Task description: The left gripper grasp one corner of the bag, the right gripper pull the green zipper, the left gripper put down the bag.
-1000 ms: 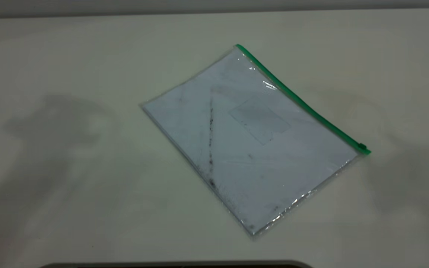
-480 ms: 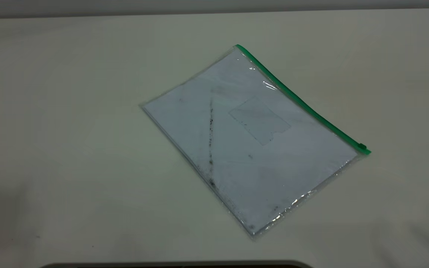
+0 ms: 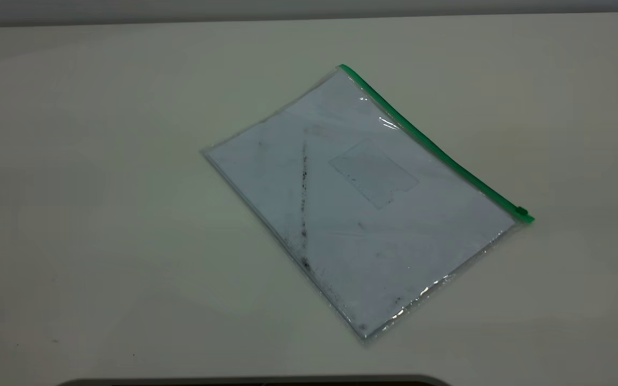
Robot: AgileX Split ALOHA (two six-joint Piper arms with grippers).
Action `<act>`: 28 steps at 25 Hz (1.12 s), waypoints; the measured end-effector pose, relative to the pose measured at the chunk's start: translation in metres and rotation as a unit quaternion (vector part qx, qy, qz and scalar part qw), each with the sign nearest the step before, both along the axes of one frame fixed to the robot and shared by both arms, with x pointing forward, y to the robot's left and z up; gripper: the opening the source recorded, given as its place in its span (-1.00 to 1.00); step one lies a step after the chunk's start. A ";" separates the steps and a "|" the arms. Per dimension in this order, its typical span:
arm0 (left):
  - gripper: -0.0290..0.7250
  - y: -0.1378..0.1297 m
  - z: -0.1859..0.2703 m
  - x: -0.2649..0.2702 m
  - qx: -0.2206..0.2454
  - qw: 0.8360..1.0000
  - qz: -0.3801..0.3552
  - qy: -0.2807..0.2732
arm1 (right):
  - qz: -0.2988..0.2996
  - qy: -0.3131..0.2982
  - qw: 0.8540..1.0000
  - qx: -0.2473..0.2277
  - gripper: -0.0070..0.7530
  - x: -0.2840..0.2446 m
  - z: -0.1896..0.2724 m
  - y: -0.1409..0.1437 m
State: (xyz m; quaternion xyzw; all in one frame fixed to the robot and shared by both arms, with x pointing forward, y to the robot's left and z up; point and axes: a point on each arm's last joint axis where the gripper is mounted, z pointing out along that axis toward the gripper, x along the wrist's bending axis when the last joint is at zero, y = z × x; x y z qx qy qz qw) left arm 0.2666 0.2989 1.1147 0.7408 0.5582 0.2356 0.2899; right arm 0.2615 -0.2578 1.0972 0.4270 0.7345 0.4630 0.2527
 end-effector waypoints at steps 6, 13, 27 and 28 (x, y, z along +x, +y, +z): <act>0.54 0.004 -0.047 -0.017 0.008 1.000 -0.021 0.011 | 0.004 -0.022 1.000 -0.004 0.47 -0.019 -0.016 0.000; 0.54 0.000 -0.074 -0.016 0.011 0.998 -0.040 0.047 | -0.020 -0.033 0.998 -0.040 0.47 -0.026 -0.034 -0.007; 0.54 -0.003 -0.082 -0.014 0.007 0.997 -0.050 0.051 | -0.106 0.027 0.991 -0.077 0.47 -0.025 -0.050 -0.023; 0.54 -0.003 -0.082 -0.014 0.006 0.997 -0.050 0.051 | -0.109 0.032 0.990 -0.078 0.47 -0.025 -0.051 -0.023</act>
